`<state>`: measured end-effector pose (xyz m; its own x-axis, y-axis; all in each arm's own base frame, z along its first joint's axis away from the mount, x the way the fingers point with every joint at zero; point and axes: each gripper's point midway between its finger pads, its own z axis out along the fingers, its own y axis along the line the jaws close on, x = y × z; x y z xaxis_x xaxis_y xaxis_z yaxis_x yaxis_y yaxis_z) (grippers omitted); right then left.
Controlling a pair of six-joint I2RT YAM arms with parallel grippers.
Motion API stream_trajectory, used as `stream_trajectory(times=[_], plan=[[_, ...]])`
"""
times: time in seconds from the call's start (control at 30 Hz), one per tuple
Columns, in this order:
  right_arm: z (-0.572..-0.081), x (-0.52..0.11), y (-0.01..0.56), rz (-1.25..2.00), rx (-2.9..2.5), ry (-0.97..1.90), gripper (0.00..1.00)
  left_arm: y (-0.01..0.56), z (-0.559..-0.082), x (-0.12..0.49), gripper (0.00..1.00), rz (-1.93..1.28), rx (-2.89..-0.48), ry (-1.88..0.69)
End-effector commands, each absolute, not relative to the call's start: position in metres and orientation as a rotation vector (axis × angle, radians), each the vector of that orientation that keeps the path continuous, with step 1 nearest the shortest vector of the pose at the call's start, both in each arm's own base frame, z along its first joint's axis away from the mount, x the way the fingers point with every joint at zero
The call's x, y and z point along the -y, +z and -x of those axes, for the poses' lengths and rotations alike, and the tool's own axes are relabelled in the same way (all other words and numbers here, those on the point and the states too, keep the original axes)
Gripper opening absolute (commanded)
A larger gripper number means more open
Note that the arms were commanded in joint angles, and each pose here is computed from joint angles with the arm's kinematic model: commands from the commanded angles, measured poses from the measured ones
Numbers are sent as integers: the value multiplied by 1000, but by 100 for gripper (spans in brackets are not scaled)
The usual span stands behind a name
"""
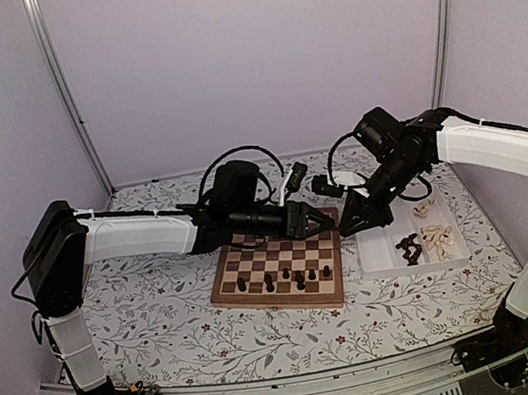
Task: Set up the chess pieces on the board
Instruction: Place the chess piece on the chessboard.
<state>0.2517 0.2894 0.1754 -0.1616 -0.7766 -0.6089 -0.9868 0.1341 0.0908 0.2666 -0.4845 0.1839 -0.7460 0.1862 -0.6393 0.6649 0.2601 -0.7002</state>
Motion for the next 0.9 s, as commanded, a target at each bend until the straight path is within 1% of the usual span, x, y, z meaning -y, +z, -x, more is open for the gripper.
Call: stream_trajectory(times=[0.0,0.1,0.2,0.33,0.5,0.57,0.63,0.7,0.73,0.8,0.87], plan=[[-254,-294,191,1686,-1957,675,11,189,-265,491,35,-789,-2087,-1530],[-256,-295,192,1681,-1955,668,11,186,-262,492,33,-798,-2103,-1553],[-258,-296,193,1677,-1953,665,11,183,-260,494,34,-803,-2117,-1573],[-258,-297,193,1678,-1956,669,11,181,-259,495,34,-809,-2124,-1579],[-259,-298,194,1678,-1952,671,12,185,-259,495,21,-817,-2096,-1587],[-262,-298,197,1670,-1942,664,18,191,-259,495,17,-819,-2065,-1597],[-272,-294,207,1610,-1931,664,29,202,-262,492,13,-800,-2001,-1603],[-291,-287,239,1470,-1884,724,43,220,-267,486,11,-750,-1907,-1604],[-299,-281,259,1398,-1845,787,47,230,-271,482,10,-721,-1858,-1598],[-315,-264,295,1248,-1778,924,53,243,-280,478,10,-672,-1797,-1556],[-322,-254,313,1123,-1773,1078,55,258,-288,474,10,-620,-1721,-1515]])
